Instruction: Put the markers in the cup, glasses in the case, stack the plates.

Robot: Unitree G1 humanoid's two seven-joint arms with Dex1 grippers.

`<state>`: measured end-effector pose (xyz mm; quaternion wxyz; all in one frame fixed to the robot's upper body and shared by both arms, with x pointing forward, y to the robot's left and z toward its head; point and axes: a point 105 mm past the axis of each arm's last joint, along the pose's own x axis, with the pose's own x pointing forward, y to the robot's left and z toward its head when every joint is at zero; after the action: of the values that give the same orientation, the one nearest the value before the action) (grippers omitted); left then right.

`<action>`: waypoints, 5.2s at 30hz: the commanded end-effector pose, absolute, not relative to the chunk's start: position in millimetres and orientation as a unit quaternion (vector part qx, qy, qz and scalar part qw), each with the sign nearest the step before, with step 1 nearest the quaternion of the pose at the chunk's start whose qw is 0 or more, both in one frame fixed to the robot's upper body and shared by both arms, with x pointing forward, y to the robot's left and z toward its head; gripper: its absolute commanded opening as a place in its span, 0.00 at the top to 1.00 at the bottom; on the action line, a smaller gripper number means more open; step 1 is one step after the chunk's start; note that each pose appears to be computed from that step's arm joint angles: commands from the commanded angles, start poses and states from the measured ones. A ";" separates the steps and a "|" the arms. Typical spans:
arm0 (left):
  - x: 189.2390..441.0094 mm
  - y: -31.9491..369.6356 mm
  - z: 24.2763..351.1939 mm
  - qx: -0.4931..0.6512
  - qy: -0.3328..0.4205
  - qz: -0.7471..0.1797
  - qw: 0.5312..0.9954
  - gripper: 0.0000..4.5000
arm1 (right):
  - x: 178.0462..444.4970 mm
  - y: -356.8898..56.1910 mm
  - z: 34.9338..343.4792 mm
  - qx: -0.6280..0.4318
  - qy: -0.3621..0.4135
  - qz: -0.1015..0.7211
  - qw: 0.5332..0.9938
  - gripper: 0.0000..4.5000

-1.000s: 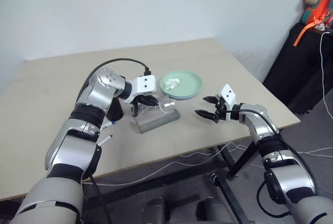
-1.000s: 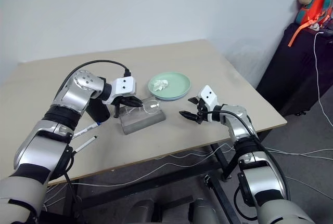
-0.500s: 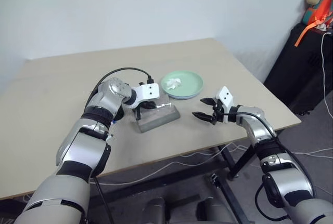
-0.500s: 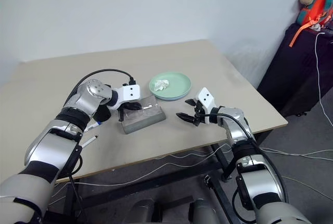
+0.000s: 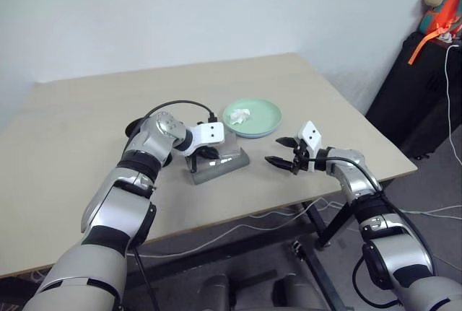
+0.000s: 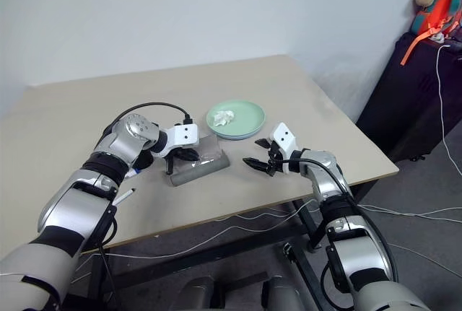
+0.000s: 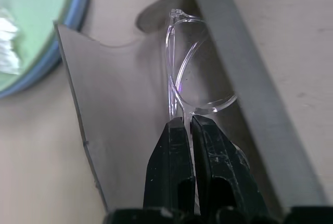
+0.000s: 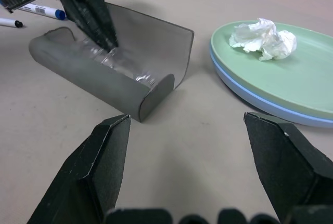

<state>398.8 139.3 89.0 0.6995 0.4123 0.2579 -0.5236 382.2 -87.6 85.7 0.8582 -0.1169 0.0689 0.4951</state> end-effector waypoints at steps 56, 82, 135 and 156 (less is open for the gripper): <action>374.0 153.5 121.7 0.379 0.224 -0.549 0.710 1.00 | 380.3 -76.2 102.9 -0.123 0.040 0.510 0.850 0.16; 277.3 306.1 108.7 0.315 0.422 -0.326 0.785 0.81 | 379.9 -62.0 101.9 -0.128 0.045 0.535 0.834 0.16; 257.9 317.9 64.9 0.248 0.503 -0.304 0.770 0.83 | 378.7 -60.2 95.1 -0.122 0.050 0.531 0.837 0.16; 291.2 232.4 153.9 0.211 0.235 -0.440 0.841 0.99 | 379.3 -61.1 96.3 -0.128 0.051 0.534 0.834 0.16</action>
<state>283.3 239.1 127.0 0.8234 0.2042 0.2936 -0.4405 375.3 -63.6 80.1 0.8355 -0.1163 0.0783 0.5313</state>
